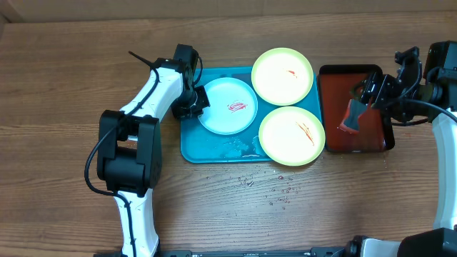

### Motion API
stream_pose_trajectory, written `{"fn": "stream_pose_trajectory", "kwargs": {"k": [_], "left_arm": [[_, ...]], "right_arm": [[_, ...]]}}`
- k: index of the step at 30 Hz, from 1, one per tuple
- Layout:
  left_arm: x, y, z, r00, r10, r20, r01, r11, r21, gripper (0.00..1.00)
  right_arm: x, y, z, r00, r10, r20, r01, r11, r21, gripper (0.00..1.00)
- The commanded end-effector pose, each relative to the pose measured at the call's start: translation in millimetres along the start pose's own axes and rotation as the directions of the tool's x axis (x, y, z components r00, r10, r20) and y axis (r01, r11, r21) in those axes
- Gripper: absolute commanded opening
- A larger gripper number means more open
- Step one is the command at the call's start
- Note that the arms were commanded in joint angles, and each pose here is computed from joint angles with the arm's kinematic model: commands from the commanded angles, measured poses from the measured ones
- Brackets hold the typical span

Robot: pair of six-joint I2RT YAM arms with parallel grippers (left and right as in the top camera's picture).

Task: Clean dirty plates on tray and stack at the side
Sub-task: 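Grasp the grey-orange sponge with the right gripper and lift it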

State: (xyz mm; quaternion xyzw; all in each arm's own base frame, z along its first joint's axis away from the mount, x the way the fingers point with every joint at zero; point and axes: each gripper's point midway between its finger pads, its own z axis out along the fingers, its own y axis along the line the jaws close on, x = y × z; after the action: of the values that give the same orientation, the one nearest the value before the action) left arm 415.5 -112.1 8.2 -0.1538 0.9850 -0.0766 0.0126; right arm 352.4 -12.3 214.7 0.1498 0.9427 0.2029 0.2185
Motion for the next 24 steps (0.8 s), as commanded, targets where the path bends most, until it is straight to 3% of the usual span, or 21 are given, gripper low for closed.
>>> {"fn": "stream_pose_trajectory", "kwargs": {"k": [1, 7, 14, 19, 21, 24], "left_arm": [[1.8, 13.1, 15.9, 0.999, 0.054, -0.004, -0.054, 0.996, -0.065, 0.04], [7.1, 17.0, 15.4, 0.989, 0.141, -0.034, -0.143, 0.987, -0.074, 0.04], [15.9, 26.0, 14.0, 0.973, 0.215, -0.084, -0.223, 0.970, -0.096, 0.04], [14.7, 28.1, 14.0, 0.971, 0.225, -0.081, -0.233, 0.966, -0.109, 0.04], [14.1, 29.6, 13.8, 0.971, 0.226, -0.079, -0.234, 0.965, -0.118, 0.05], [14.0, 29.7, 13.8, 0.971, 0.226, -0.078, -0.234, 0.965, -0.120, 0.04]], "right_arm": [[-11.7, -10.3, -5.1, 0.993, 0.106, 0.051, -0.109, 0.991, 0.071, 0.79], [-10.9, -24.4, 10.9, 0.974, 0.225, 0.030, -0.227, 0.966, 0.125, 0.71], [-2.2, -59.1, 53.9, 0.955, 0.298, -0.003, -0.279, 0.896, 0.346, 0.66], [4.8, -76.1, 87.5, 0.949, 0.307, -0.069, -0.255, 0.879, 0.403, 0.62], [5.3, -86.0, 103.1, 0.968, 0.218, -0.128, -0.147, 0.898, 0.414, 0.62], [2.6, -94.5, 111.2, 0.974, 0.177, -0.139, -0.101, 0.895, 0.434, 0.60]]}}
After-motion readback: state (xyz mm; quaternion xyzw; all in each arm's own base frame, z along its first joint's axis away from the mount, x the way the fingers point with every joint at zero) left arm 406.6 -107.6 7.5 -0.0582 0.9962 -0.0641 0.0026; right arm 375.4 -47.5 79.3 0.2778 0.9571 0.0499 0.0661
